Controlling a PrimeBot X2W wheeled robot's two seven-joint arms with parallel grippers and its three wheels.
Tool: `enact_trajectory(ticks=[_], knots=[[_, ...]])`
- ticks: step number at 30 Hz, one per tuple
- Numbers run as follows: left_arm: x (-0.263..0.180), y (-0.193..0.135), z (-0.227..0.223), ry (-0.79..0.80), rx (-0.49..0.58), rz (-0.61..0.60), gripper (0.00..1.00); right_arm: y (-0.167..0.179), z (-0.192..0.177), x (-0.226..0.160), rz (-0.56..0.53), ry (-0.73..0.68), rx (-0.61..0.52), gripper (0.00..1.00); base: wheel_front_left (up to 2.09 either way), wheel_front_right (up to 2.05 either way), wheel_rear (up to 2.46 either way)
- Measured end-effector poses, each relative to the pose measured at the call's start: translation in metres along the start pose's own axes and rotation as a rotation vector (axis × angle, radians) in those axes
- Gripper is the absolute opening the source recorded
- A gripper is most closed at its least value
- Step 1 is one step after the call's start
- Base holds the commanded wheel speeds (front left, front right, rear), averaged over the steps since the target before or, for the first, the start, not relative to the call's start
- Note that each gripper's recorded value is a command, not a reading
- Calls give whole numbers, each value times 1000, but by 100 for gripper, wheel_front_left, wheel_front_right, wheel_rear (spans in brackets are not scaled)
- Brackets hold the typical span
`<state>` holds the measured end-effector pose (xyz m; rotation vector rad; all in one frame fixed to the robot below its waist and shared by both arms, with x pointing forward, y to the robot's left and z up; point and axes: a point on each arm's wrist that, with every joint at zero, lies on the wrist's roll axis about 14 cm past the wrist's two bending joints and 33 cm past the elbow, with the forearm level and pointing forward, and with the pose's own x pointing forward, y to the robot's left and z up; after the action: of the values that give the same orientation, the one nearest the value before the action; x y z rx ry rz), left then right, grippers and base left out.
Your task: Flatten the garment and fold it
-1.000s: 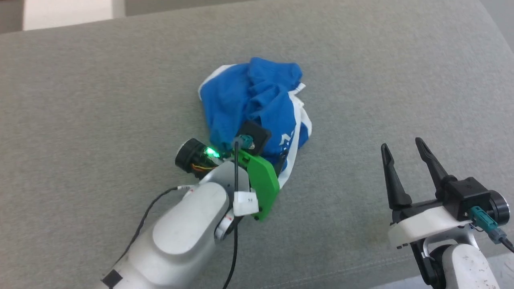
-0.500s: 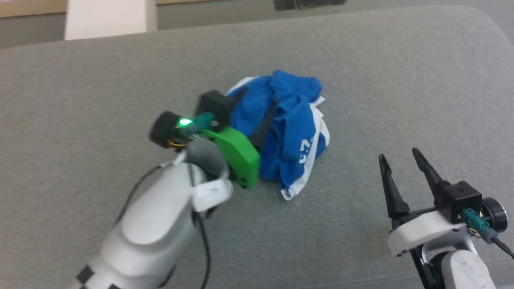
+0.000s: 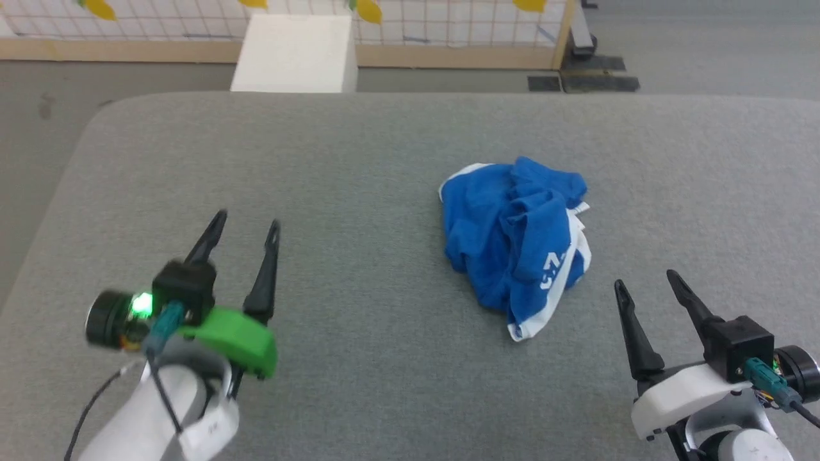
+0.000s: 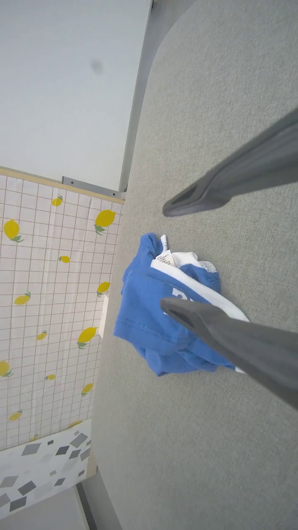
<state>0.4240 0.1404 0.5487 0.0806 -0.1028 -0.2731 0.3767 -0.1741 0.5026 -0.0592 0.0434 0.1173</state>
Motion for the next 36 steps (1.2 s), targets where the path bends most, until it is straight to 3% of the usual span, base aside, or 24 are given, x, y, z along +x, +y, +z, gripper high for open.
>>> enact_trajectory(ticks=[8, 23, 27, 36], knots=[[-54, 5, -14, 26, 3, 99, 100, 11, 5, -3, 32, -12, 0, 100, 0, 0, 0], [-70, 4, -15, 27, -15, 121, 100, 26, -7, -1, 81, 60, 1, 100, 0, 0, 0], [-72, 6, -21, 44, -22, 131, 100, 48, -26, 2, 176, 200, -14, 100, 0, 0, 0], [-68, 10, -33, 73, -52, 161, 100, 77, -71, 17, 371, 592, -165, 100, 0, 0, 0]])
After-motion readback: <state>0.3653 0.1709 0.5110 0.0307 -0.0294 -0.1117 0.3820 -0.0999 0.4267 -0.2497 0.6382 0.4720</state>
